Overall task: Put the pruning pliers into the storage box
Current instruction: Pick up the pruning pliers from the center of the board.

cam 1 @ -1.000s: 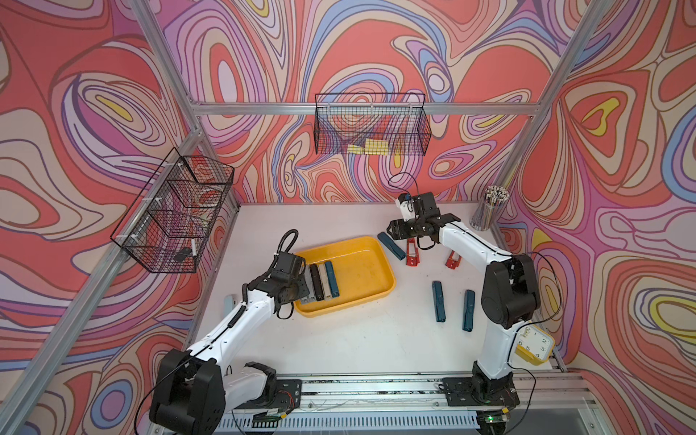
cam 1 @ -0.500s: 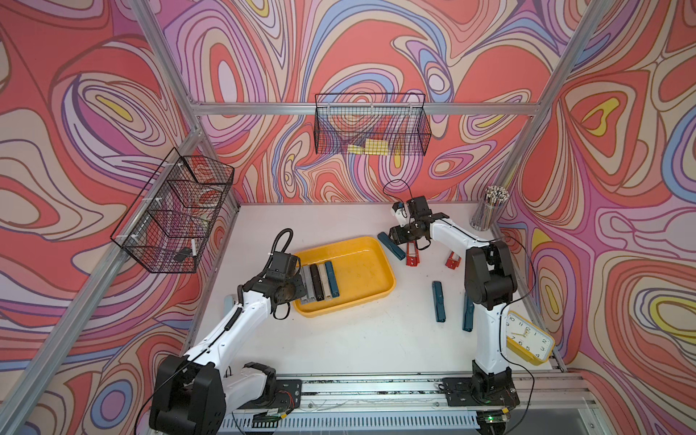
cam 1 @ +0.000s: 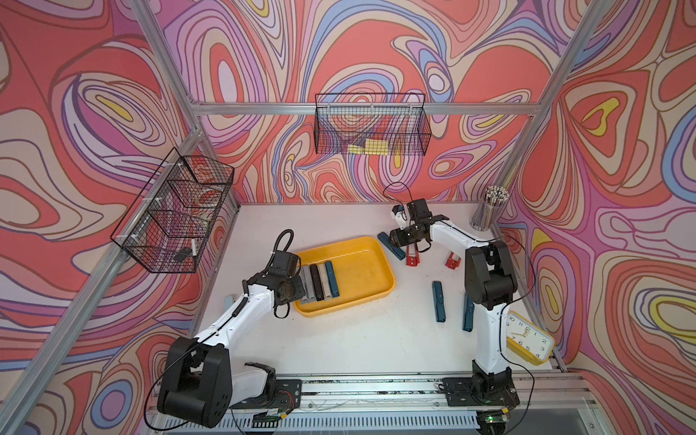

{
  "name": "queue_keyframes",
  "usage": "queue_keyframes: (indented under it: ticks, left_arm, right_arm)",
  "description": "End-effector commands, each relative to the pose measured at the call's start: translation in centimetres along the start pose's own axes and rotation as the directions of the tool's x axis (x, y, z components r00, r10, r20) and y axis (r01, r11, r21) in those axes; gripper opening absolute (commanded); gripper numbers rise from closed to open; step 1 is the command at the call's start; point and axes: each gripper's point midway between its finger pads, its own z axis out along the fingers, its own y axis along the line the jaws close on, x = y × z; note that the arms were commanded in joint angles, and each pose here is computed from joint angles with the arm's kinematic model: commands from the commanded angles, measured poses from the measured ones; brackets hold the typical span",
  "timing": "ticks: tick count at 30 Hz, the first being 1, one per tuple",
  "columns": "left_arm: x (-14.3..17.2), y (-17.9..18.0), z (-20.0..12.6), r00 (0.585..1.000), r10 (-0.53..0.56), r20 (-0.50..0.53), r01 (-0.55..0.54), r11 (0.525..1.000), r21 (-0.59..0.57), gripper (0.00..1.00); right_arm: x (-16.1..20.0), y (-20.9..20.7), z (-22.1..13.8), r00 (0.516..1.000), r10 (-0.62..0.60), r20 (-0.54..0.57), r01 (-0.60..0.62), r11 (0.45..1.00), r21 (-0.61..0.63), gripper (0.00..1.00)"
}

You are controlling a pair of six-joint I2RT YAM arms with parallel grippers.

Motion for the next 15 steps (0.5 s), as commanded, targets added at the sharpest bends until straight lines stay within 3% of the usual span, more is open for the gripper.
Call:
queue_keyframes:
  ticks: [1, 8, 15]
  left_arm:
    - [-1.1, 0.0, -0.3, 0.999, -0.015, 0.031, 0.015, 1.0, -0.006, 0.29]
    - [-0.8, 0.2, -0.1, 0.999, -0.032, 0.032, 0.032, 0.999, 0.003, 0.14]
    - [-0.6, 0.3, 0.2, 0.999, -0.041, 0.029, 0.041, 0.999, 0.001, 0.07]
  right_arm:
    - [0.6, 0.4, 0.6, 1.0, 0.001, -0.013, -0.002, 1.0, -0.026, 0.55]
    - [1.7, 0.0, 1.4, 0.999, 0.009, -0.048, -0.009, 1.0, -0.014, 0.54]
    - [2.6, -0.2, 1.8, 0.997, 0.016, -0.07, -0.017, 1.0, -0.008, 0.55]
